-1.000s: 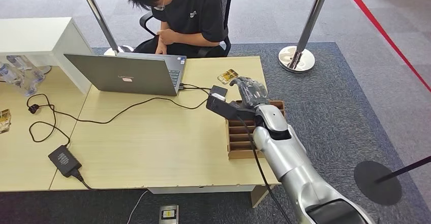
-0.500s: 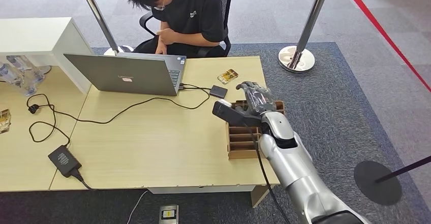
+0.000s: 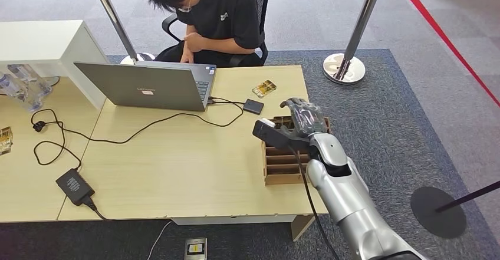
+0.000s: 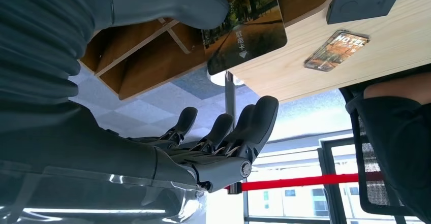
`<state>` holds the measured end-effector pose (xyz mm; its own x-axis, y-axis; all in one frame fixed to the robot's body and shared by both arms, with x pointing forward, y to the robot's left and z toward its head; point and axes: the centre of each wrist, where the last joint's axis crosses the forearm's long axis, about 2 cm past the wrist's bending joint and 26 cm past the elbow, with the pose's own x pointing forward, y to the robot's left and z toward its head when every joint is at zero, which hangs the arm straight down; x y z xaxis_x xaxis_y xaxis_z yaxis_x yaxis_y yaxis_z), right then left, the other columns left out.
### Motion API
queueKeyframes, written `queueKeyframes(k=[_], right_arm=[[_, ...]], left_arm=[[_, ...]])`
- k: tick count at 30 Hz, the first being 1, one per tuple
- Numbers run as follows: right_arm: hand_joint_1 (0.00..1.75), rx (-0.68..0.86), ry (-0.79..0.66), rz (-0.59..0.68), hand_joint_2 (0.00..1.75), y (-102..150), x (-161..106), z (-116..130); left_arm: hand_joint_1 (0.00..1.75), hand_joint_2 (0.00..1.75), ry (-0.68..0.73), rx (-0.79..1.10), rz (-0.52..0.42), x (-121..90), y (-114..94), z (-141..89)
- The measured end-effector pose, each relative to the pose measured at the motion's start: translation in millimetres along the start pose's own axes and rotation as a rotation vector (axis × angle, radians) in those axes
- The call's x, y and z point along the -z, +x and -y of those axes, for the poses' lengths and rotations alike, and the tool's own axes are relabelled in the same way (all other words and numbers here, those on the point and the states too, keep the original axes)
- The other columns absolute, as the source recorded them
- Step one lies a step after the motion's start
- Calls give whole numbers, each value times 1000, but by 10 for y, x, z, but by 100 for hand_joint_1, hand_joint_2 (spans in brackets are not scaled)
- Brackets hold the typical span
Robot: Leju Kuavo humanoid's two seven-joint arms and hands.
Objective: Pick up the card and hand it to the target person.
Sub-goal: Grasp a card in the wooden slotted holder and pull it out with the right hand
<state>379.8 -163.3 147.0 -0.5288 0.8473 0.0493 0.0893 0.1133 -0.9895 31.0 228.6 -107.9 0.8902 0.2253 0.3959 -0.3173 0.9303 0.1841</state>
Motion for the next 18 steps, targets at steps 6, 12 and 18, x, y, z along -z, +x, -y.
queueKeyframes(k=[6,12,18], right_arm=[[67,-3,3,-9,175,-31,-6,-3],[68,-3,7,-18,175,-72,10,-3],[69,-4,14,-25,175,-106,15,-22]], left_arm=[[0,0,-3,3,0,0,-2,-2],[0,0,-3,3,0,2,-2,-6],[0,0,-4,4,-1,2,-3,-7]])
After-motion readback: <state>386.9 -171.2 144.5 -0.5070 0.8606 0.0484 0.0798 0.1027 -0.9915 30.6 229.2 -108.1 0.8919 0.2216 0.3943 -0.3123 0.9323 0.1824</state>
